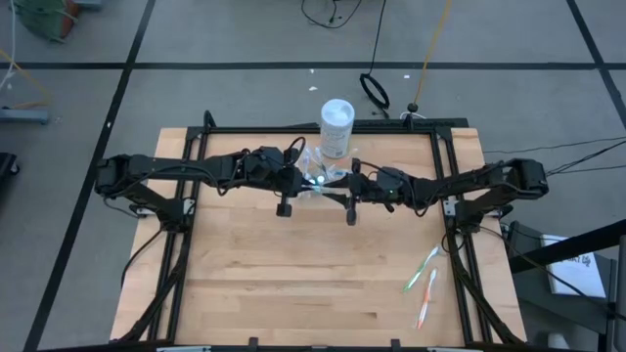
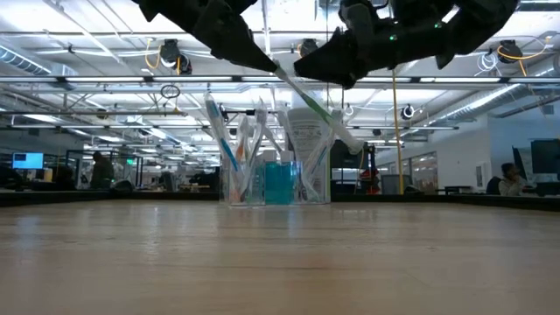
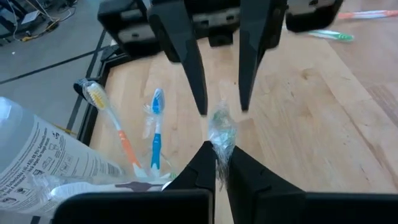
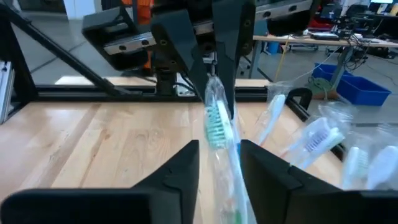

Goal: Pick & Place toothbrushing station
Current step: Put the green toothbrush into the transparent organizer

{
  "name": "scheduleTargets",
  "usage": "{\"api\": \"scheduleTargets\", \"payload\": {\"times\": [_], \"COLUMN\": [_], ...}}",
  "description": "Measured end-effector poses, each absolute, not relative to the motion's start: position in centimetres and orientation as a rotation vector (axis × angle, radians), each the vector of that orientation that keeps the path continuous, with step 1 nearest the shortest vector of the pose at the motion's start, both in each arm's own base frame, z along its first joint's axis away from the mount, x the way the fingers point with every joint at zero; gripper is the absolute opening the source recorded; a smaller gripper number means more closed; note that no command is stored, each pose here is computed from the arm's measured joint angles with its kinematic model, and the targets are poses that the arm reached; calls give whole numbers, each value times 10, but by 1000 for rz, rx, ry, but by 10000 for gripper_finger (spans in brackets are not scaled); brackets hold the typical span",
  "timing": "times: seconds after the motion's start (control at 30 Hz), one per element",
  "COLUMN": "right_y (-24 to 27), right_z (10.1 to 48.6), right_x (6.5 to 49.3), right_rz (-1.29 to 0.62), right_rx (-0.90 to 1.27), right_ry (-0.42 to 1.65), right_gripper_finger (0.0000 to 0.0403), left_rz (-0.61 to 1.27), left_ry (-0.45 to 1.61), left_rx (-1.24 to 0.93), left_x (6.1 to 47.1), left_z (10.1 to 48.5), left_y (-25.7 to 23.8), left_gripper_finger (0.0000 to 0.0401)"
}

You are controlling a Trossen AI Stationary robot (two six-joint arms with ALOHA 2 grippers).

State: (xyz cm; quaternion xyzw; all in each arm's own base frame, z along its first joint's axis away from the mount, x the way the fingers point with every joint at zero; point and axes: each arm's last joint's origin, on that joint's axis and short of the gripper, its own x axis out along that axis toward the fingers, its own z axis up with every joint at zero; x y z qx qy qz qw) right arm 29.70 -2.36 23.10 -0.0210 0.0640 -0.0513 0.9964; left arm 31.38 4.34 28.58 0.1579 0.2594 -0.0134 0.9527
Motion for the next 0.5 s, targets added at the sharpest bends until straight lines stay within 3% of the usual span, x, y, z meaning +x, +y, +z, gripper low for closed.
{"api": "scheduleTargets", "payload": {"times": [0.23,0.5], "right_y": [-21,-19], "right_z": [254,273], "right_x": [260,223], "right_rz": [-127,-142], "right_rx": [-25,108], "right_ry": [264,296], "right_gripper_finger": [136,129], "left_rz": [26,110], "left_ry": [556,687], "left_rx": [331,288], "left_x": [314,304], "left_z": [291,354], "left_y": [44,44], "left_gripper_finger": [15,16]}}
